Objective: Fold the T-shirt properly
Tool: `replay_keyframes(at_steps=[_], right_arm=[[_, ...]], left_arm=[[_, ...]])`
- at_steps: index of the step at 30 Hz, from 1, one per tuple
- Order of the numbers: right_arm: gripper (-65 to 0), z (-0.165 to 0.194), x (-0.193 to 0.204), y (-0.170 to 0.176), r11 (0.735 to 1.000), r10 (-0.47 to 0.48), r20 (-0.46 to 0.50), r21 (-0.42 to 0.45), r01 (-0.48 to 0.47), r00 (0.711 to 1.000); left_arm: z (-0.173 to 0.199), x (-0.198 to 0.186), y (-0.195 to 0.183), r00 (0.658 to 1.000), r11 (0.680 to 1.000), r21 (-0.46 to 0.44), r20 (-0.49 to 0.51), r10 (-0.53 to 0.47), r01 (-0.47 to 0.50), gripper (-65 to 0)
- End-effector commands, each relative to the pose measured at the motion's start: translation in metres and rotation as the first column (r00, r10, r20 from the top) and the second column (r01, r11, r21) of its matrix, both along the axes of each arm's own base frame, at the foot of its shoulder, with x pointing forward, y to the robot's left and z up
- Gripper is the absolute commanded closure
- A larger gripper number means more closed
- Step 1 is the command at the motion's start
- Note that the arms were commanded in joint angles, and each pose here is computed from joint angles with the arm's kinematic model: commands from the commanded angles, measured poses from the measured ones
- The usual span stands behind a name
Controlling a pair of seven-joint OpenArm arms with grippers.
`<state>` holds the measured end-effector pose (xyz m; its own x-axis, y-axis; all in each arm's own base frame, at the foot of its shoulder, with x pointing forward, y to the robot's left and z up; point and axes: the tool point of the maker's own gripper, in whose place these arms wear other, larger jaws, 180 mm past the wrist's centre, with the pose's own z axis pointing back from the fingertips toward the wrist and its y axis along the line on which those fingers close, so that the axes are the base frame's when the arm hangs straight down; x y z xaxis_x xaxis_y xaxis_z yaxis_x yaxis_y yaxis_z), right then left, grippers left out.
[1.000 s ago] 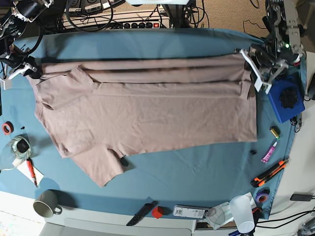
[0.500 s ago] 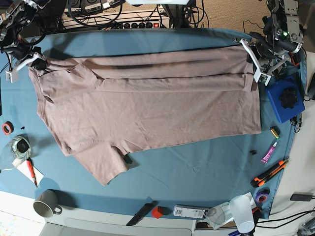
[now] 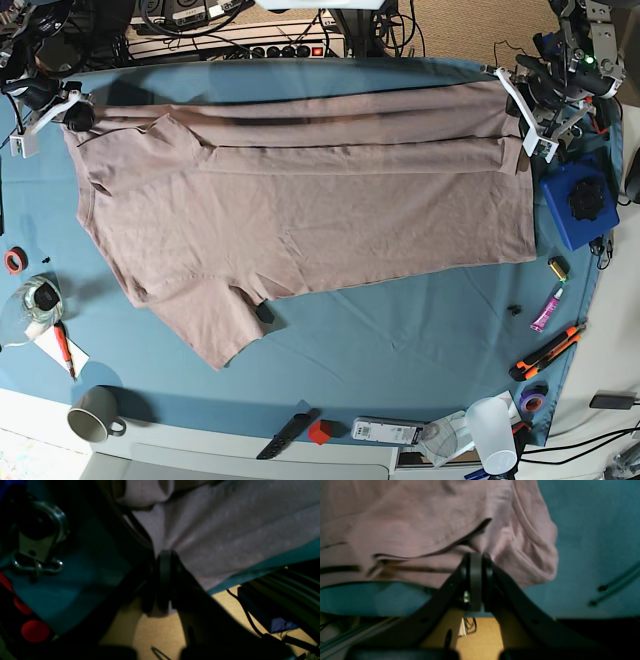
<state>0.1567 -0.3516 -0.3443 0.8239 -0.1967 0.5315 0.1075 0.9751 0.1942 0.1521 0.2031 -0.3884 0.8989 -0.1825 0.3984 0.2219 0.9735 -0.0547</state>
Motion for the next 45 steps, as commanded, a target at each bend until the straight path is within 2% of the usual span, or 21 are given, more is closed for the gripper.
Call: replay_keyframes(at_steps=[1, 12, 23, 24, 27, 30, 34, 39, 45], right_arm=[[0.0, 0.011, 0.004, -0.009, 0.999, 0.007, 0.022, -0.042, -0.006, 1.000], [0.0, -0.002, -0.025, -0.011, 0.999, 0.001, -0.070, -0.052, -0.005, 0.998], [0.0, 0.002, -0.018, -0.005, 0.999, 0.033, -0.029, -0.031, -0.034, 0.999], [-4.0, 0.002, -0.018, -0.005, 0.999, 0.038, -0.029, -0.033, -0.039, 0.999], [-15.8, 0.002, -0.018, -0.005, 0.999, 0.037, -0.029, -0.032, -0.038, 0.999], [-17.6, 0.004, -0.016, -0.005, 0.999, 0.036, -0.016, -0.032, -0.036, 0.999], [-17.6, 0.024, 0.010, -0.003, 1.000, 0.025, 0.145, -0.012, -0.024, 0.989], [-17.6, 0.040, 0.040, -0.003, 1.000, 0.027, 0.233, -0.014, -0.025, 0.972], [-17.6, 0.051, 0.060, -0.009, 0.999, 0.017, 0.274, -0.047, -0.004, 0.961]], left_arm=[[0.005, 0.002, 0.005, 1.000, 1.000, 0.023, 0.011, -0.007, 0.007, 0.0], [0.003, -0.009, 0.016, 1.000, 0.998, 0.064, -0.020, -0.011, 0.013, 0.0], [0.007, -0.001, 0.017, 0.999, 0.998, 0.064, 0.028, -0.019, 0.017, 0.0], [0.007, 0.000, 0.017, 0.999, 0.998, 0.062, 0.033, -0.019, 0.017, 0.0], [0.009, 0.003, 0.016, 0.998, 0.998, 0.058, 0.054, -0.019, 0.016, -14.7], [0.012, 0.009, 0.014, 0.996, 0.999, 0.050, 0.091, -0.018, 0.014, -26.9], [0.015, 0.015, 0.014, 0.993, 0.999, 0.047, 0.117, -0.016, 0.010, -28.2], [0.023, 0.029, 0.013, 0.987, 0.999, 0.047, 0.162, -0.017, 0.010, -28.2], [0.034, 0.049, 0.012, 0.974, 0.999, 0.040, 0.226, -0.017, 0.008, -28.2]])
